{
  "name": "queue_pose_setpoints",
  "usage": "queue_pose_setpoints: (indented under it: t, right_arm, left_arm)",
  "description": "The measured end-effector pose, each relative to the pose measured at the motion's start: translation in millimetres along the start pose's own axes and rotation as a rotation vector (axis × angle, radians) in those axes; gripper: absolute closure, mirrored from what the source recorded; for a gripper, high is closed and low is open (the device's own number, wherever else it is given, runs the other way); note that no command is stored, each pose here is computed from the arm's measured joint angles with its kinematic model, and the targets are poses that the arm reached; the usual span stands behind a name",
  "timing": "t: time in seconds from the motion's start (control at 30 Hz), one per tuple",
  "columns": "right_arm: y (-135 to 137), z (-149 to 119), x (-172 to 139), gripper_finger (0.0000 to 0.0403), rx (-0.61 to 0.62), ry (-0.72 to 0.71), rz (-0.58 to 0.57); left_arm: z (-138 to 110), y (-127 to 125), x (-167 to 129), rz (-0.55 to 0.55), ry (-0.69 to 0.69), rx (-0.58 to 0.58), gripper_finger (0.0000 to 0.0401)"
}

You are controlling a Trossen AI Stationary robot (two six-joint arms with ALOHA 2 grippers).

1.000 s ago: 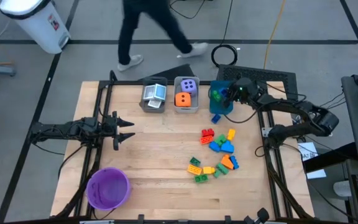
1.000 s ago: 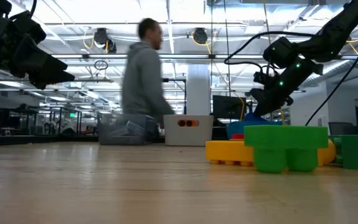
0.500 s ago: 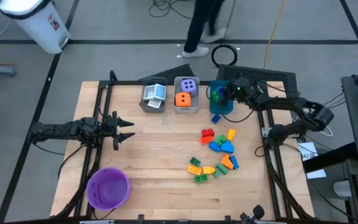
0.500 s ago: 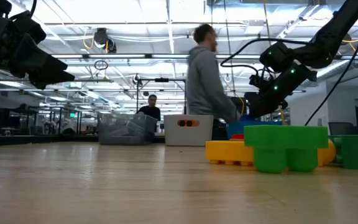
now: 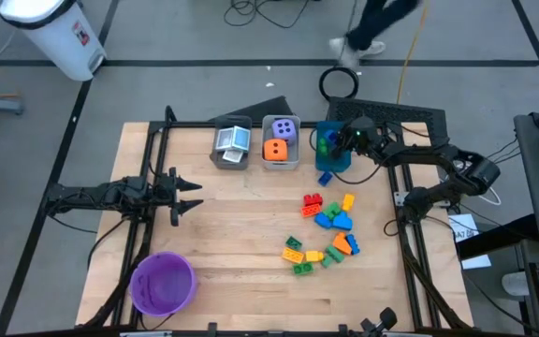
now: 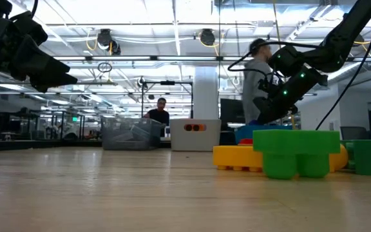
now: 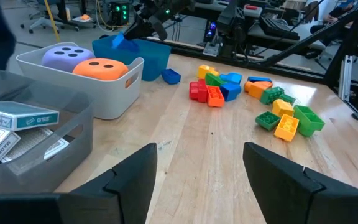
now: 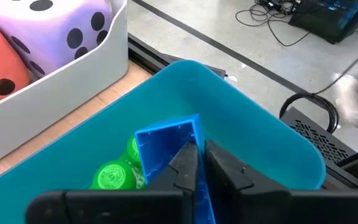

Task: Pick & Place Toys
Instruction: Put the blue game piece into the blue bin, then put the yellow game piece into the blue bin

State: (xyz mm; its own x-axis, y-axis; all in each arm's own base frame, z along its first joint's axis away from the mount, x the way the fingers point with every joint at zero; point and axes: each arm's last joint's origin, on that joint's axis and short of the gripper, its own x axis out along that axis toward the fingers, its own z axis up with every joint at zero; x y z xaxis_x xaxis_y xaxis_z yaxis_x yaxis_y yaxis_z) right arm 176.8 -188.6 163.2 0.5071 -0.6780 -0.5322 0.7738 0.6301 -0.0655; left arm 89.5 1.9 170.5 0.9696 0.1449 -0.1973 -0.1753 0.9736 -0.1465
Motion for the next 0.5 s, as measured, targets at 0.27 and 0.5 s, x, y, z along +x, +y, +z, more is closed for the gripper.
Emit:
queue_pose_setpoints:
  t: [0.27,0.5]
  right_arm:
    - [0.0,-0.1,0.0,0.0333,-0.012,0.002,0.000]
    - [1.2,1.8,-2.4,0.0278,-0.025,-0.009,0.004]
  left_arm:
    - [0.0,0.0,0.0,0.000,0.000,0.000,0.0155]
    - [0.0,0.0,0.0,0.001,0.000,0.000,0.0155]
